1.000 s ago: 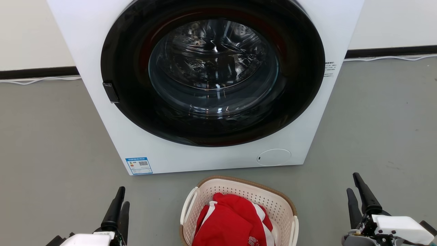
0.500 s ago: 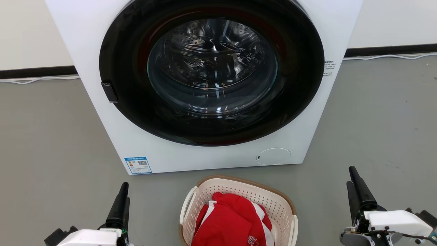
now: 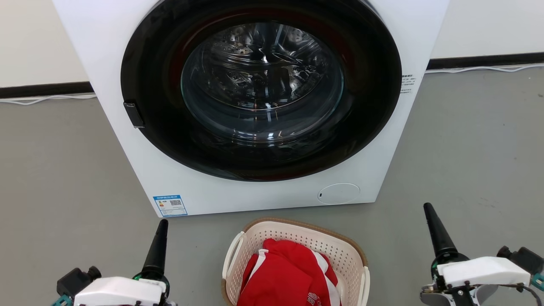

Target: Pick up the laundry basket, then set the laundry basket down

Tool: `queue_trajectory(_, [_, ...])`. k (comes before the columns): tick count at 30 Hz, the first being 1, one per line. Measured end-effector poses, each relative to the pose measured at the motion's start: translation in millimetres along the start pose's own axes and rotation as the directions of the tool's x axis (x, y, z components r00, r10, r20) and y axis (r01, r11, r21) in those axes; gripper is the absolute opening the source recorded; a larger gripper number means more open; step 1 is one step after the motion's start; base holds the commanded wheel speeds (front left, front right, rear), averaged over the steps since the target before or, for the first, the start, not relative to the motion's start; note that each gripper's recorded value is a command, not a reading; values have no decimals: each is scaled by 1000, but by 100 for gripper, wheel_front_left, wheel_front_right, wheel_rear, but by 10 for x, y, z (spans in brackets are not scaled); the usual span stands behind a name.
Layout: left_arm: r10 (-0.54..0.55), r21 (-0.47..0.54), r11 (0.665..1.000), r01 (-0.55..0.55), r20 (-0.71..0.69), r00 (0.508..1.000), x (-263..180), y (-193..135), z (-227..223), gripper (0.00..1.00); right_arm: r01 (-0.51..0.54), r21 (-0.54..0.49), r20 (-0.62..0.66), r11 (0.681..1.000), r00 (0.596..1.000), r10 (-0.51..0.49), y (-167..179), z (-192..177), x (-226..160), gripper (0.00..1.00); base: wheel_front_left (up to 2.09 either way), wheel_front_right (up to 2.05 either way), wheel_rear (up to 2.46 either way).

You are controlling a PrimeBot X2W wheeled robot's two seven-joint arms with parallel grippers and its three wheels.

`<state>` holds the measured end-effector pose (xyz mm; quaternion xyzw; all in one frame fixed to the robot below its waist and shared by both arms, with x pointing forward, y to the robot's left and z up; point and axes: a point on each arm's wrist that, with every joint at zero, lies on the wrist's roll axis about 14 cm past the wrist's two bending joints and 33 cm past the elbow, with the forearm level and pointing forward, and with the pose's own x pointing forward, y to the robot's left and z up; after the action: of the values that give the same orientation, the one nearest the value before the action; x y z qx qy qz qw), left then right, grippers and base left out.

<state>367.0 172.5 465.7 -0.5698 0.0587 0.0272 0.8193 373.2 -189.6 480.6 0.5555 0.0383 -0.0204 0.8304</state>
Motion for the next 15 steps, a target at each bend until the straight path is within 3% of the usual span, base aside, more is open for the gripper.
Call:
queue_trajectory(11, [-40,194,980,41,-7,999,19,-120,-38,100,-27,-178,-25,984,999,23,59,-76,0,100,0,0,0])
queue_trajectory(15, [-47,217,975,47,-2,999,26,-139,-37,100,-34,-225,-25,974,999,29,75,-76,3,100,0,0,0])
